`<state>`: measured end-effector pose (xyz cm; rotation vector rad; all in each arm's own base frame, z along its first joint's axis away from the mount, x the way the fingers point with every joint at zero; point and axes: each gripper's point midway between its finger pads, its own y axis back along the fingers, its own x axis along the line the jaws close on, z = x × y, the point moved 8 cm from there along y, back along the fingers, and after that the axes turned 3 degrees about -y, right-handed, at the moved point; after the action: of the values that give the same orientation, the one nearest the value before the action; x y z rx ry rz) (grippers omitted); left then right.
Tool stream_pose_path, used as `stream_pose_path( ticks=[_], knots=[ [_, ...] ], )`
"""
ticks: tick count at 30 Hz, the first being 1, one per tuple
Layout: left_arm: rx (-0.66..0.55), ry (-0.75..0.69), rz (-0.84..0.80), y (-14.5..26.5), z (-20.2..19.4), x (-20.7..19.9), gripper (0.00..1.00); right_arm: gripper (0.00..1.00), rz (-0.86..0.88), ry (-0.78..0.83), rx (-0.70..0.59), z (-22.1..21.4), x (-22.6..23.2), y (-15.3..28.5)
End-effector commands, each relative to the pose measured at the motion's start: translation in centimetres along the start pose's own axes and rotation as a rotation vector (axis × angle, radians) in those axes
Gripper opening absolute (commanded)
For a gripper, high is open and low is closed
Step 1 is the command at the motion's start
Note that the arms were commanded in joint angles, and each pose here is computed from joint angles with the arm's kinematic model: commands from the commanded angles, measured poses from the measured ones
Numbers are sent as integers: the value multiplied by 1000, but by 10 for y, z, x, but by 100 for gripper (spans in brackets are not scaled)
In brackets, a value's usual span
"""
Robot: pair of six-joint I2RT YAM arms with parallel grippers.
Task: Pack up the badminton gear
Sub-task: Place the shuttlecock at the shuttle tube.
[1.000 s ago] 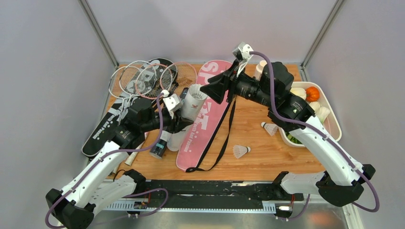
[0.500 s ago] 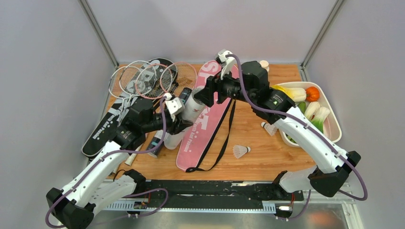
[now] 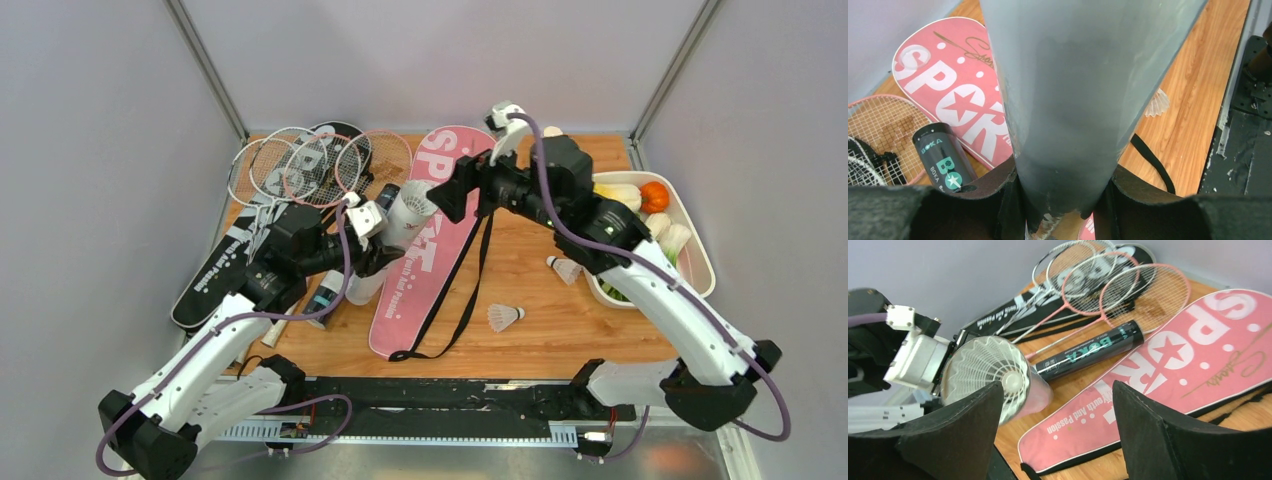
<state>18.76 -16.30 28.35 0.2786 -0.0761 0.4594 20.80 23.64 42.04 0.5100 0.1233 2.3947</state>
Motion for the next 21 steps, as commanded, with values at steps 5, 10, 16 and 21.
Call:
stream_pose_path(
  ticks=[5,10,16,21],
  knots=[
    [-112,42,46,-6,19,7,26,84,-212,-142,-226,6,-12,59],
    [-142,68,35,-5,24,4,26,82,-419,-237,-140,-53,-44,57],
    [-186,55,34,3,29,-1,26,73,-611,-283,122,-149,-78,45],
    [-190,34,65,9,20,-3,26,67,-689,-328,346,-212,-92,35]
  ],
)
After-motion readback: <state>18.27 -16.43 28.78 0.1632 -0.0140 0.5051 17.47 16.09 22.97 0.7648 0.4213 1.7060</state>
